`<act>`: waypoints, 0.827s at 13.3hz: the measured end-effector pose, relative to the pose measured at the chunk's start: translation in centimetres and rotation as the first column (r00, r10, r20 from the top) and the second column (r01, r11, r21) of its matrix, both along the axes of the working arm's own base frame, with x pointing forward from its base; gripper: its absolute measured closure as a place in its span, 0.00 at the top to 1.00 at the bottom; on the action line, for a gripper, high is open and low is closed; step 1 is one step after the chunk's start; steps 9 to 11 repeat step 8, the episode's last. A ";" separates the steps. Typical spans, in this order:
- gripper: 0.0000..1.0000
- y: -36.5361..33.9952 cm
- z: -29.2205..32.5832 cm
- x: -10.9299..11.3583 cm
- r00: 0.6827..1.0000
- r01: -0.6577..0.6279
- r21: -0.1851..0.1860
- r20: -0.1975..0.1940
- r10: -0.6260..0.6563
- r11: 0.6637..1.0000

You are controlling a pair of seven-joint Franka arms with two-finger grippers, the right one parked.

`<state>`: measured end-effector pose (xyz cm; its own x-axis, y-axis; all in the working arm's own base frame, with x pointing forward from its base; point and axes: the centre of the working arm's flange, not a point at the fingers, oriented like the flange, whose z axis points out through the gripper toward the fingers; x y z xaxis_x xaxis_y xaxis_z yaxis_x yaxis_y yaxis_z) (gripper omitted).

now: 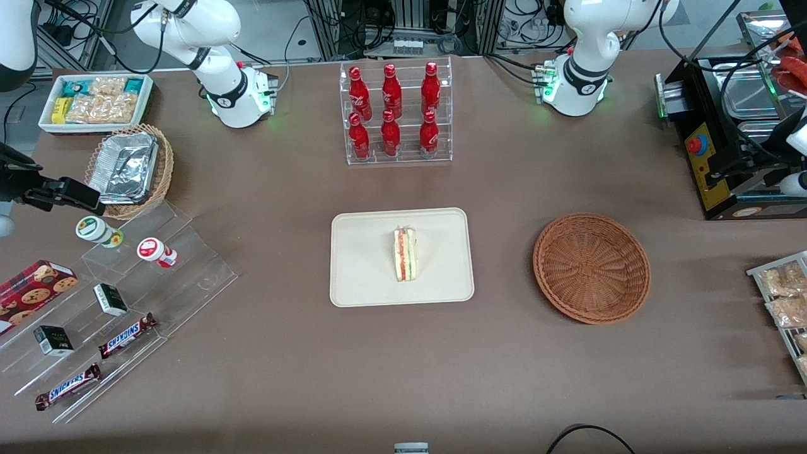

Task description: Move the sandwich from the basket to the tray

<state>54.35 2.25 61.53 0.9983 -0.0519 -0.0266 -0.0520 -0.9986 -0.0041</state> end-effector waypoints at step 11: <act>1.00 -3.2 1.2 0.9 0.999 0.001 0.001 0.034 -0.001 1.000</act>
